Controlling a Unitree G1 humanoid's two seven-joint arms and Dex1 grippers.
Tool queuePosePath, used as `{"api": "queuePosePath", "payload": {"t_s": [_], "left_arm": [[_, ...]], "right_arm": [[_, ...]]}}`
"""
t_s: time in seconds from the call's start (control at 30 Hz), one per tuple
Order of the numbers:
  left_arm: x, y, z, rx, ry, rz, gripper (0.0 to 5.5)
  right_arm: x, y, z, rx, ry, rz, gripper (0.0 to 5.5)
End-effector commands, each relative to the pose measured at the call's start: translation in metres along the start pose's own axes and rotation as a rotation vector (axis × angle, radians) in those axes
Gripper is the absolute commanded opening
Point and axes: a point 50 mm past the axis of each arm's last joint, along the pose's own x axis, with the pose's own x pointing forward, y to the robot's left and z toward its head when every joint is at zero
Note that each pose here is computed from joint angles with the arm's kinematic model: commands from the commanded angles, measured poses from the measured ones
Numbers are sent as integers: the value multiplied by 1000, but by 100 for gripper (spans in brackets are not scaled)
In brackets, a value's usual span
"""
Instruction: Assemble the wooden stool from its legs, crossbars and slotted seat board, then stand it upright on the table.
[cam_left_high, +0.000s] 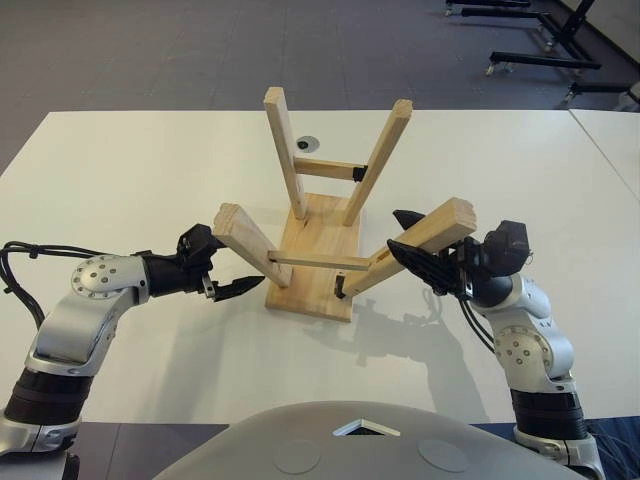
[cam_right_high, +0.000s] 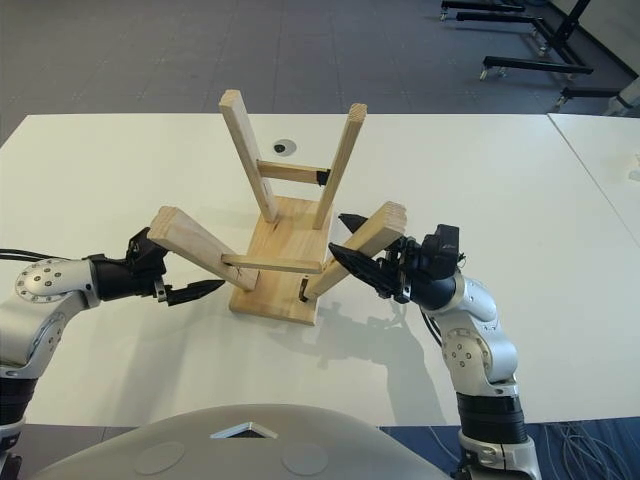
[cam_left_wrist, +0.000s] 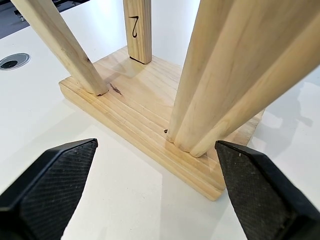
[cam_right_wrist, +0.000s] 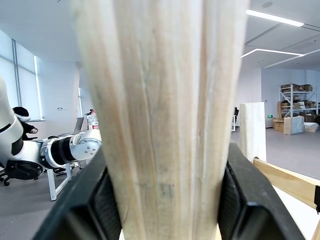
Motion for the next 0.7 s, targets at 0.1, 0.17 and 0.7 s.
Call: {"api": "queuePosePath", "payload": {"t_s": [0.1,0.17,0.7], "left_arm": [[1,-2,2,18,8,-15,432],[1,-2,2,17,10,-14,432],[1,-2,1,18,11,-15,432]], "right_arm": [[-2,-3,-10,29,44,-23,205],[-2,-1,-11,32,46,-19,205],[4,-2,-13,-77,114,51,205]]}}
